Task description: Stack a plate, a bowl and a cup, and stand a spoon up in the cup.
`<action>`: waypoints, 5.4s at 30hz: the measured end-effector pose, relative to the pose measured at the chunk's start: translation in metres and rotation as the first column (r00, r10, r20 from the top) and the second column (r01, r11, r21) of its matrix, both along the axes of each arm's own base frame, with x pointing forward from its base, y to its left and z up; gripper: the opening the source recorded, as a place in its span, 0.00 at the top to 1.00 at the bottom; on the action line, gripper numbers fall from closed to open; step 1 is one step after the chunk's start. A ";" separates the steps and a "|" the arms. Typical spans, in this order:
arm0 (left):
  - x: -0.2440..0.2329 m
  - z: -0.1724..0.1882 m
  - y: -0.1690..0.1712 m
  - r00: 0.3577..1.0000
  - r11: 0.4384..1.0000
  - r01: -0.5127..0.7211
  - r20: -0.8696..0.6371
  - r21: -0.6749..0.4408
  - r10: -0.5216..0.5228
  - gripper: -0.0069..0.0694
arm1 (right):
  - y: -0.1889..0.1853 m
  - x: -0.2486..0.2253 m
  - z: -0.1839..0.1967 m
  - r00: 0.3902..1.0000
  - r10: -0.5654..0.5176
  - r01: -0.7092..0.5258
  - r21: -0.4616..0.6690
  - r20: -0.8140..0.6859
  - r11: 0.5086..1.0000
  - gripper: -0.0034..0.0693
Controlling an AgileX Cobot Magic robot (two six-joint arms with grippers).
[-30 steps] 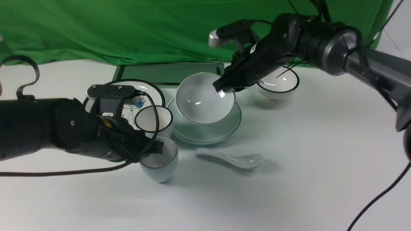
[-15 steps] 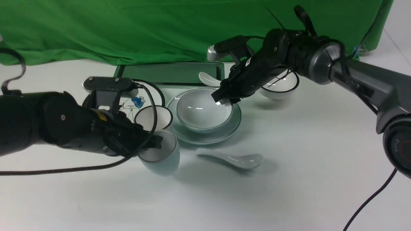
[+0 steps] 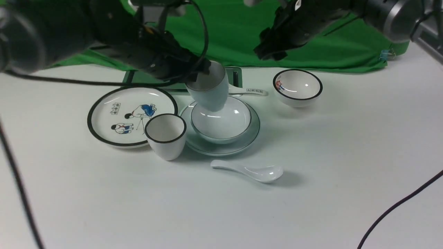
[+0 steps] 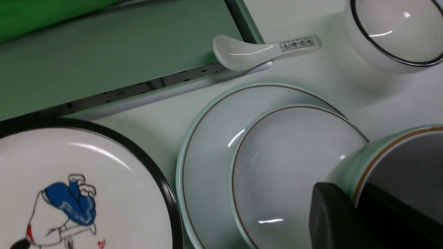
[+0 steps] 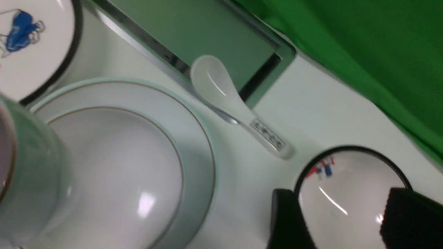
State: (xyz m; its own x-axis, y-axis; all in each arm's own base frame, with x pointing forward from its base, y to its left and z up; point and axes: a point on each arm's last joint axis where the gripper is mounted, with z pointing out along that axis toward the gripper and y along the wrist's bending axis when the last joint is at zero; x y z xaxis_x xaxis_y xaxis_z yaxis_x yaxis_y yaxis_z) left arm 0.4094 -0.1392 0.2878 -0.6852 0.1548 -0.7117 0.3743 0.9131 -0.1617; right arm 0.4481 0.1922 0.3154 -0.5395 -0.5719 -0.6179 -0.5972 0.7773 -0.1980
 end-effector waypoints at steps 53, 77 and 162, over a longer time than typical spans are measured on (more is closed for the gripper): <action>-0.250 0.078 0.087 0.996 0.976 -0.003 0.083 0.220 -0.016 0.95 | 0.076 -0.079 -0.152 0.812 0.423 -0.500 -0.106 -0.401 0.860 0.47; -0.258 0.044 0.101 0.947 0.968 -0.142 0.312 0.209 0.072 0.95 | 0.088 -0.055 -0.009 0.901 0.156 -0.263 0.223 0.405 0.939 0.69; -0.356 -0.026 0.124 0.683 0.989 -0.101 0.716 -0.106 0.146 0.95 | -0.177 -0.390 -0.119 0.763 -0.362 0.077 0.480 0.536 0.874 0.93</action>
State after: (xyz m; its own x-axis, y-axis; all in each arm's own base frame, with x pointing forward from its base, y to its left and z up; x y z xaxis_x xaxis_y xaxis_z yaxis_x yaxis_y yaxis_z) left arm 0.0538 -0.0150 0.2621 0.0318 0.0530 -0.9981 0.2807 0.9579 0.0599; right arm 0.0580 0.0156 0.1967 -0.0594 -0.1042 -0.9928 -0.2683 0.9596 -0.0846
